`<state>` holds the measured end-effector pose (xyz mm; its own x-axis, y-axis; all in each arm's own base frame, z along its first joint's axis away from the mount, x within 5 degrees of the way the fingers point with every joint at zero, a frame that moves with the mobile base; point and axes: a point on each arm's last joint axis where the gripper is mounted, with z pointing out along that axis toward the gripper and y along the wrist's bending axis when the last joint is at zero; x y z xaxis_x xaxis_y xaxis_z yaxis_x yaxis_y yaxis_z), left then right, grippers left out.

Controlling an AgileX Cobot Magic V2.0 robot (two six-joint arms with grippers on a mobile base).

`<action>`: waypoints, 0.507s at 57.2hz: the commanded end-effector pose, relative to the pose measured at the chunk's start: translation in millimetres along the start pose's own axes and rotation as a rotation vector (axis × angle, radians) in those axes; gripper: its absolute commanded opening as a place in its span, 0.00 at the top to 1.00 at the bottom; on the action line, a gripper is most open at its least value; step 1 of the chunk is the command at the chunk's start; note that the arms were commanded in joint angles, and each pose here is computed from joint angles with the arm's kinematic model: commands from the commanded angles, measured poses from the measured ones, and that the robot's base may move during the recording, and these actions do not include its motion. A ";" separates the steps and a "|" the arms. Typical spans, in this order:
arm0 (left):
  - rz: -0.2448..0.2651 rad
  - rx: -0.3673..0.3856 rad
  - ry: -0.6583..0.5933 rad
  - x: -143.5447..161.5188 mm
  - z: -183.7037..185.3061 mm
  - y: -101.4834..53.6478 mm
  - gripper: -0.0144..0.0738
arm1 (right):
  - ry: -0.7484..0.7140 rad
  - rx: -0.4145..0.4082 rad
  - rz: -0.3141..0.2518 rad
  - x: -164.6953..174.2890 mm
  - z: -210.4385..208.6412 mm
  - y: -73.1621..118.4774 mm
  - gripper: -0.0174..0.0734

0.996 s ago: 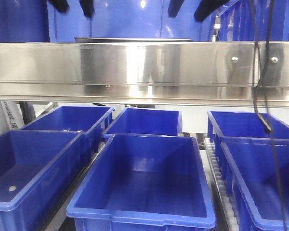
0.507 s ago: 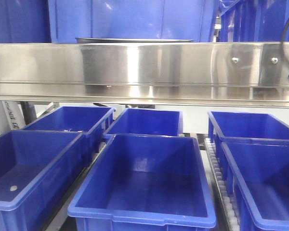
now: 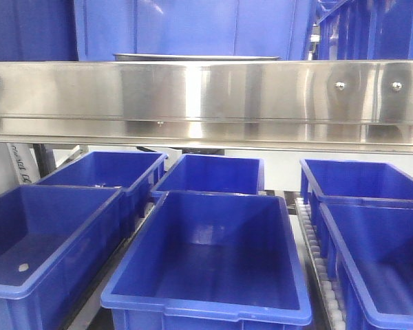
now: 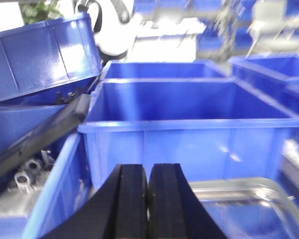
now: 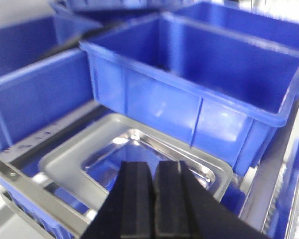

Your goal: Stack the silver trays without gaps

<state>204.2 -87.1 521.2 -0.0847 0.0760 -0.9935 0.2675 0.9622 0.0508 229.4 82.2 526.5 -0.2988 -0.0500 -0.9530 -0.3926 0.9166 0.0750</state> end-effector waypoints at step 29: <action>-0.072 0.018 -0.142 84.1 -158.3 32.9 0.85 | -0.371 -0.024 0.021 159.9 -173.0 14.6 0.90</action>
<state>62.0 -12.0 466.9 0.0611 -0.0098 -0.9981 0.2815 0.9595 0.0078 44.0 23.7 436.1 -0.0241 0.0827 -0.9963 -0.3947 0.9148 0.0855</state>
